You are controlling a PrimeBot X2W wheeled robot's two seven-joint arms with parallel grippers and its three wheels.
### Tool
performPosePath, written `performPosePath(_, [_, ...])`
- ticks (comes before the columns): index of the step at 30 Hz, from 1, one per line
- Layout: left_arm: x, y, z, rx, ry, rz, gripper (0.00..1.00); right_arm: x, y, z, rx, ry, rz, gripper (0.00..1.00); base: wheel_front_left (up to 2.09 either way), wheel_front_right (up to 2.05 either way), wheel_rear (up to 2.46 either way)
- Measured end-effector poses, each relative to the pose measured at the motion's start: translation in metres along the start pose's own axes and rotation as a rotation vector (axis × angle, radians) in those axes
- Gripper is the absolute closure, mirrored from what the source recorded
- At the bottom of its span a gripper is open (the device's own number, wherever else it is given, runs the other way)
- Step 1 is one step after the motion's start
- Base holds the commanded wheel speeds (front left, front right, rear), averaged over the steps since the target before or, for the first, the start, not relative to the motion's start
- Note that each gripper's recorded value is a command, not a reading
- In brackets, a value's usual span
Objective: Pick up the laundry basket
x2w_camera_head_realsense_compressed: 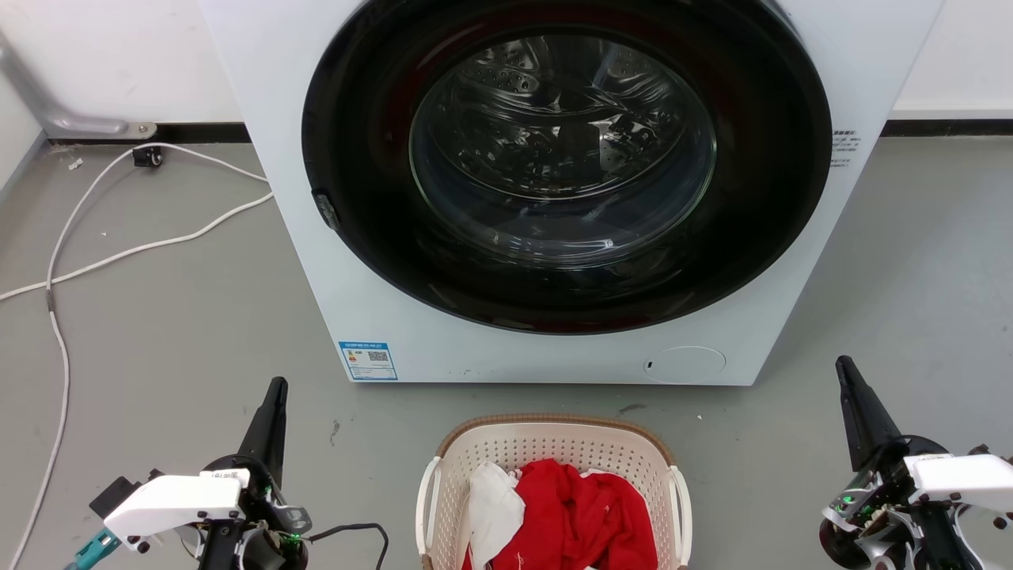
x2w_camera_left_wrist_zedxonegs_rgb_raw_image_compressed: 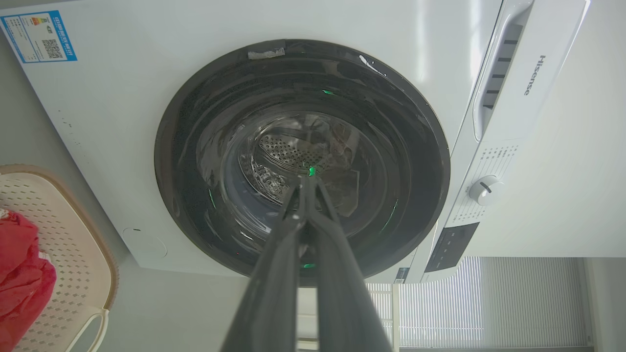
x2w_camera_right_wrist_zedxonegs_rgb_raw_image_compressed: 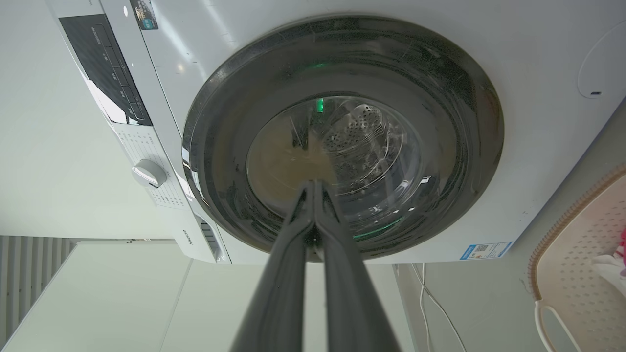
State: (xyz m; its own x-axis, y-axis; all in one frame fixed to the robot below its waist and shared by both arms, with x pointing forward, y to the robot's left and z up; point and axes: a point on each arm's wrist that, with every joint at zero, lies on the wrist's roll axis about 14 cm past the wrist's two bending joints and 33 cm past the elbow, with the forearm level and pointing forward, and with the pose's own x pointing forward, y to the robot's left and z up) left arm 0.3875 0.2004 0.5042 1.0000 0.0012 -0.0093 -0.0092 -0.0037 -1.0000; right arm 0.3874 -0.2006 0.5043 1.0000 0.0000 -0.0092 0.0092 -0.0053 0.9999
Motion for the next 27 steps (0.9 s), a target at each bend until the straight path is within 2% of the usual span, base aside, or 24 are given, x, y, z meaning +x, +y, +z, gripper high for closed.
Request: performPosePath(27, [0.0000,0.0000,0.0000,-0.001,0.000,0.000,1.00,0.0000,0.0000,0.0000,-0.001,0.000,0.000,1.00,0.00,0.00,0.00])
